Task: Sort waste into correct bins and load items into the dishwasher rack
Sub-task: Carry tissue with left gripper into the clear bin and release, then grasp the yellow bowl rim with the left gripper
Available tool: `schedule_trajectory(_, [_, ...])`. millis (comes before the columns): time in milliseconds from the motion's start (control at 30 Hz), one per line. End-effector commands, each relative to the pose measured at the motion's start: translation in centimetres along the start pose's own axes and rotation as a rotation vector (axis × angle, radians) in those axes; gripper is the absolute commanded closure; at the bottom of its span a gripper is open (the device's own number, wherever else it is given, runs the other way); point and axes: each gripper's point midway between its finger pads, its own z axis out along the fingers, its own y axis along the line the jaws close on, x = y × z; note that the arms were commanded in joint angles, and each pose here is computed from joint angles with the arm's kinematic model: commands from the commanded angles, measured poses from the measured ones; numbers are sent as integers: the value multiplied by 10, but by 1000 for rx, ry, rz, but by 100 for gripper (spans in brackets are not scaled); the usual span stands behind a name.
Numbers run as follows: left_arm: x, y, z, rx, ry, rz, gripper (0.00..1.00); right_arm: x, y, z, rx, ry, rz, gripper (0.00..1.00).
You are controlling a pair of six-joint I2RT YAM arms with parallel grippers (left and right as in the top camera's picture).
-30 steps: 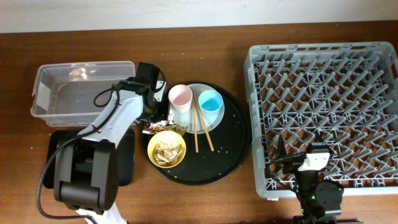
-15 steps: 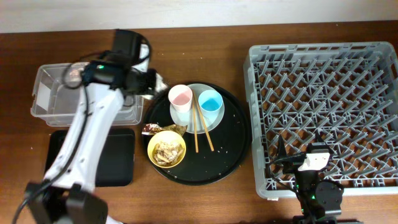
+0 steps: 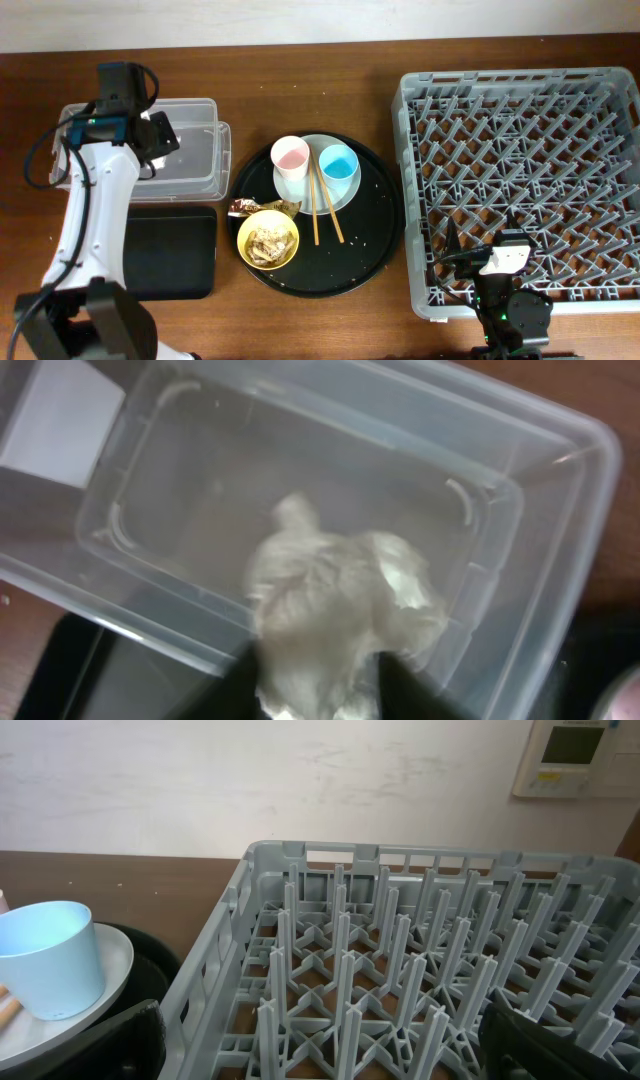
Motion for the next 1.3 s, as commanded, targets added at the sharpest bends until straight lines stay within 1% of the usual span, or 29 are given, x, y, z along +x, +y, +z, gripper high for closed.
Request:
schedule_trajectory(0, [7,4,15,-23,31,-10,42,3,0,0,5,5,1,2])
schedule_trajectory(33, [7,4,15,-23,30,-10,32,3,0,0,5,6,1,2])
schedule_trajectory(67, [7,4,15,-23,29,-10,27,3,0,0,5,6,1,2])
schedule_trajectory(100, [6,4,15,-22,26,-11,24,3,0,0,5,6,1,2])
schedule_trajectory(133, [5,3,13,-14,26,-11,23,3,0,0,5,5,1,2])
schedule_trajectory(167, [7,-3,7,22,40,-11,25,3,0,0,5,5,1,2])
schedule_trajectory(233, [10,-15,-12,108,53,-10,32,3,0,0,5,5,1,2])
schedule_trajectory(267, [11,-22,-28,151,42,-6,34,3,0,0,5,5,1,2])
schedule_trajectory(400, [19,-34,-77,216,1,-40,35,3,0,0,5,5,1,2])
schedule_trajectory(467, [34,-40,-101,235,13,-78,35,3,0,0,5,5,1,2])
schedule_trajectory(500, [40,-42,-107,240,23,-72,35,3,0,0,5,5,1,2])
schedule_trajectory(633, [69,-59,-115,249,93,-4,35,3,0,0,5,5,1,2])
schedule_trajectory(767, [101,-78,-99,230,167,-44,36,3,0,0,5,5,1,2])
schedule_trajectory(833, [114,-86,-86,233,182,-48,49,3,0,0,5,5,1,2])
schedule_trajectory(867, [119,-90,-79,237,185,-39,54,3,0,0,5,6,1,2])
schedule_trajectory(1000, [150,-98,-51,236,218,2,56,3,0,0,5,6,1,2])
schedule_trajectory(1100, [173,-111,-50,297,288,32,68,3,0,0,5,6,1,2])
schedule_trajectory(1133, [181,-118,-54,328,306,83,69,3,0,0,5,5,1,2])
schedule_trajectory(1200, [191,-129,-59,361,306,189,69,3,0,0,5,5,1,2])
schedule_trajectory(1267, [198,-137,-64,376,296,259,69,3,0,0,5,5,1,2])
